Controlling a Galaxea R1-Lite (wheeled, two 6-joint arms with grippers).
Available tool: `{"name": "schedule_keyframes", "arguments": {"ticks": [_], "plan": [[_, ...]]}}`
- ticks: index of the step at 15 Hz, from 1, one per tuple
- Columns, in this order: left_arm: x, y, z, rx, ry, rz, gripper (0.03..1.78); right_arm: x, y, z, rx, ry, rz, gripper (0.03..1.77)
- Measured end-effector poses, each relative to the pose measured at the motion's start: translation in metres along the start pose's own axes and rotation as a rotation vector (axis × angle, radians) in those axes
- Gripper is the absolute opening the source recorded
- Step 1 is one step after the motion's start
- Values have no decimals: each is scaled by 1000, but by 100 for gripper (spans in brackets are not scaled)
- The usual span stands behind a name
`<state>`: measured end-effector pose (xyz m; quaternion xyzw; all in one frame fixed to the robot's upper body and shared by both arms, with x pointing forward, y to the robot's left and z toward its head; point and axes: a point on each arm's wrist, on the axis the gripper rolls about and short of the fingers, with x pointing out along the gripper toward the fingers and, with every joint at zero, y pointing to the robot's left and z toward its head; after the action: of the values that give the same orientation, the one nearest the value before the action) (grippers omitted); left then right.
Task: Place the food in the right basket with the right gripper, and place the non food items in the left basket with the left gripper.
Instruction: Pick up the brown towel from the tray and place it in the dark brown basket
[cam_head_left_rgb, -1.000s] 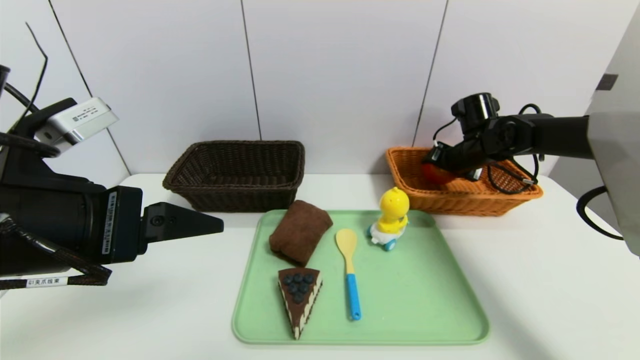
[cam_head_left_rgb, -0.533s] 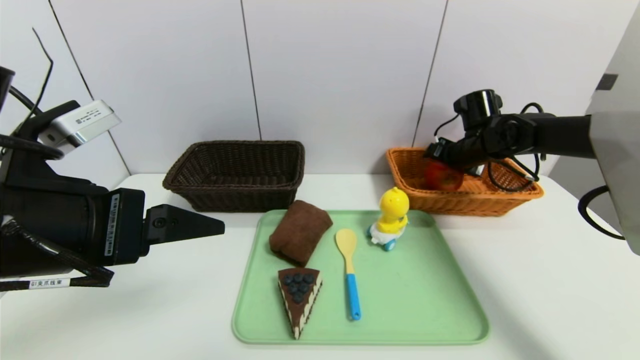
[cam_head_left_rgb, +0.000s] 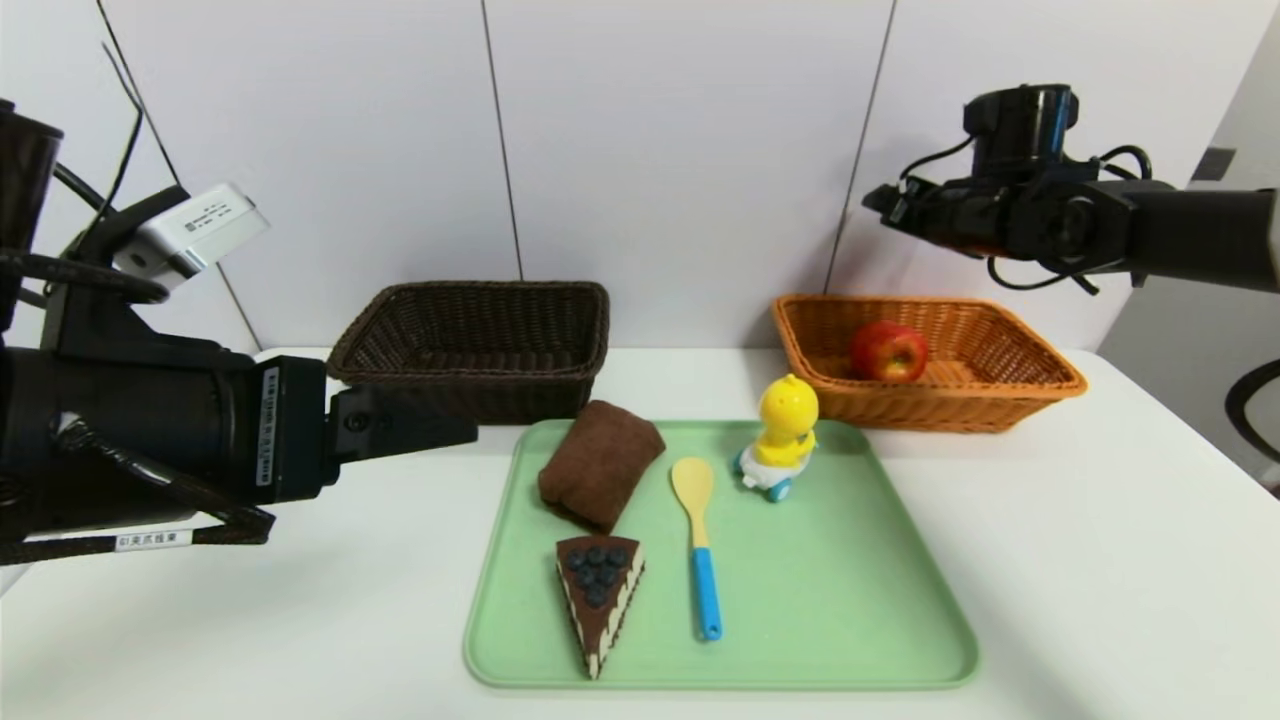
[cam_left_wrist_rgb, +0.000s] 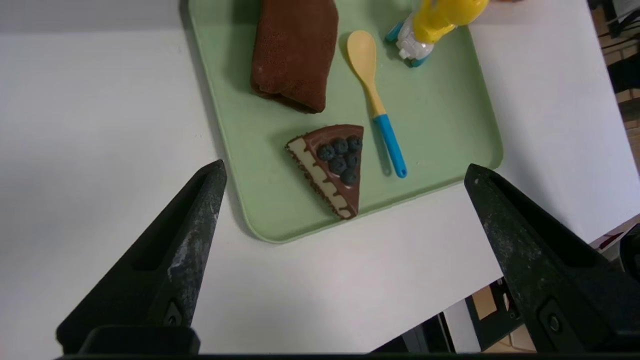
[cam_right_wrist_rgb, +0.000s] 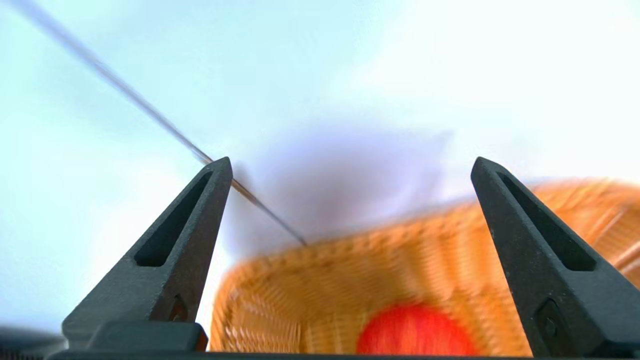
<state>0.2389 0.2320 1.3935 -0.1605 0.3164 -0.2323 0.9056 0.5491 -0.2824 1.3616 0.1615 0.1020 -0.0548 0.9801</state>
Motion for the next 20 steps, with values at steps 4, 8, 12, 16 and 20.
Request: {"name": "schedule_keyframes", "arguments": {"ticks": [4, 8, 12, 16, 20], "plan": [[12, -5, 1, 19, -15, 7, 169, -41, 19, 33, 16, -74, 54, 167], [39, -20, 2, 152, -67, 132, 169, -105, 43, 53, 48, 4, 152, 169], [67, -33, 12, 201, -23, 141, 169, -168, 37, 46, 26, 350, 205, 169], [101, -39, 15, 223, 114, 213, 169, -211, 23, 29, -106, 560, 163, 169], [133, -44, 19, 231, 182, 252, 169, -231, 11, 20, -175, 588, 156, 169]]}}
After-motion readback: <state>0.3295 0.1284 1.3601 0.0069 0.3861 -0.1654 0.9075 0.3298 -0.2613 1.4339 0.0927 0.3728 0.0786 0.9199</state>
